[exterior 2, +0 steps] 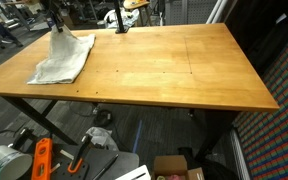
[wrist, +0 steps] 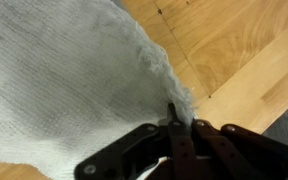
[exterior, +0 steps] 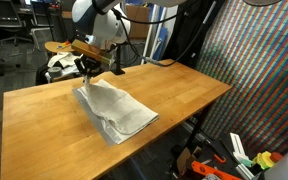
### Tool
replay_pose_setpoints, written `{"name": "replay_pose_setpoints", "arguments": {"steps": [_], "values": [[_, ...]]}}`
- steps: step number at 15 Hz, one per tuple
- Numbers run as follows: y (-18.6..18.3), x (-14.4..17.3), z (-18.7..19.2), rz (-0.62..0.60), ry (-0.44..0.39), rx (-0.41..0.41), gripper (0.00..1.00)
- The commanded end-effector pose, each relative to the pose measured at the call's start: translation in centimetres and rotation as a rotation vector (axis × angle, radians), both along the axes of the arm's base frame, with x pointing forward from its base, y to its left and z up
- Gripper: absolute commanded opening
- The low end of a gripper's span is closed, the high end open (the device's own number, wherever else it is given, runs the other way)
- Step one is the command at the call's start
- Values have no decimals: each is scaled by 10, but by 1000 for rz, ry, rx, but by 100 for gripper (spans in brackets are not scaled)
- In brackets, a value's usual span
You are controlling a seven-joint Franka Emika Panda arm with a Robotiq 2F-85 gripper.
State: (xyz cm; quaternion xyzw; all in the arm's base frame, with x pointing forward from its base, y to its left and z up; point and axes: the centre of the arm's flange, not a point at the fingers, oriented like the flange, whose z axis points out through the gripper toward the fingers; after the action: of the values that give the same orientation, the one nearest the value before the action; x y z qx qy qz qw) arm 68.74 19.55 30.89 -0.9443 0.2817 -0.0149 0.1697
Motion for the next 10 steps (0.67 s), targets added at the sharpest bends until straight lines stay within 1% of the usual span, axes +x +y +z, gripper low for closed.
{"name": "replay_pose_setpoints", "arguments": {"steps": [1,3,6,7,9,10], "values": [[10,11,1,-112,-71,37,1],[14,17,1,-158,-87,39,1],[14,20,5,-209,-109,64,1],[13,20,6,-216,-108,66,1],[9,18,5,-200,-88,46,1],[7,16,3,-183,-65,36,1]]}}
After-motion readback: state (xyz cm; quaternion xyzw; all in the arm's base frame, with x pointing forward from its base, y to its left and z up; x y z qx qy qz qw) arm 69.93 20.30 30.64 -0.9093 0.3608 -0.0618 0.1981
